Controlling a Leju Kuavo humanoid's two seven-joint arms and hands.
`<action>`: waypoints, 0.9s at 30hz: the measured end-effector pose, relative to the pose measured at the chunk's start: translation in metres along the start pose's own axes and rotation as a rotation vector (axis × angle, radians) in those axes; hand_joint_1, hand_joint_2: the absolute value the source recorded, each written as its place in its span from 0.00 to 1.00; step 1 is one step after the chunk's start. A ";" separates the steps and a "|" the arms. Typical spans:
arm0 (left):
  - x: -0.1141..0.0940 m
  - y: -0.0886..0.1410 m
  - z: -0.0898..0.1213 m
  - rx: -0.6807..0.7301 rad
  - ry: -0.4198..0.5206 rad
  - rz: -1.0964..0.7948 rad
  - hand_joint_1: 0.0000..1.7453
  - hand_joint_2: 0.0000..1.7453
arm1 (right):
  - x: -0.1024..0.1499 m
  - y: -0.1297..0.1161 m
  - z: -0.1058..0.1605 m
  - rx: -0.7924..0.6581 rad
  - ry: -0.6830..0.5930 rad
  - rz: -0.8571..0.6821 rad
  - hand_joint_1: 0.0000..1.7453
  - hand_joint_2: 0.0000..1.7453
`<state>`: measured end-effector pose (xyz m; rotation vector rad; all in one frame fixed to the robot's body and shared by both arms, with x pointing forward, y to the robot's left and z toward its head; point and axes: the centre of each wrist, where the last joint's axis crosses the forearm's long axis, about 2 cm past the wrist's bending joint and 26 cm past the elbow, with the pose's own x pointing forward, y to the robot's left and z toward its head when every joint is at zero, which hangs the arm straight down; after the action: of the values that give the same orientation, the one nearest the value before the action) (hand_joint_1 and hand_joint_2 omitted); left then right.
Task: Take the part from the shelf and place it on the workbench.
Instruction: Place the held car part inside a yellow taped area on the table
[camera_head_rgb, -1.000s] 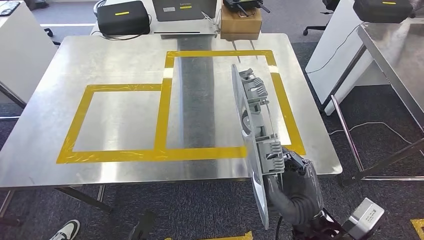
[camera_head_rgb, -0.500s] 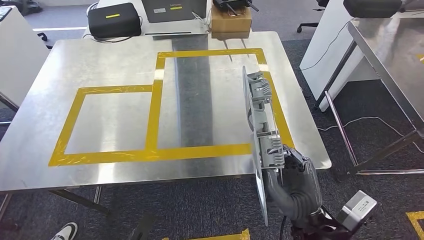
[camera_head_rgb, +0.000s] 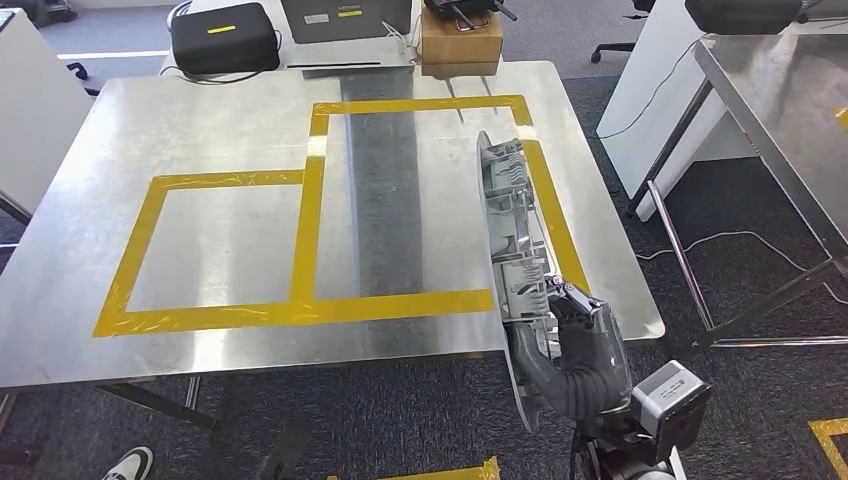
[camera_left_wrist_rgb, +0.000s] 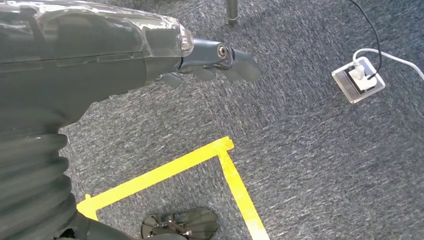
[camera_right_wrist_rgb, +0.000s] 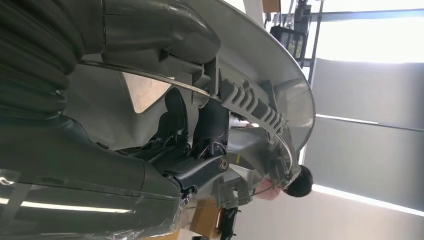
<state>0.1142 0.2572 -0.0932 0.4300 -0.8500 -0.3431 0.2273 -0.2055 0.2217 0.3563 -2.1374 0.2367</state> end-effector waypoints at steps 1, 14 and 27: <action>0.000 0.000 0.000 0.000 0.000 0.000 0.00 1.00 | 0.000 0.000 0.000 0.002 0.001 0.000 1.00 1.00; 0.001 0.000 0.000 0.001 -0.003 0.007 0.00 1.00 | -0.003 0.003 -0.008 0.040 -0.001 0.063 1.00 1.00; 0.037 -0.022 -0.006 -0.117 -0.055 -0.006 0.00 1.00 | -0.043 0.065 -0.100 0.450 -0.030 0.851 1.00 1.00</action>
<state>0.1387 0.2230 -0.0835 0.3152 -0.8776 -0.4097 0.3059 -0.1075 0.2389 -0.3301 -2.1371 1.2067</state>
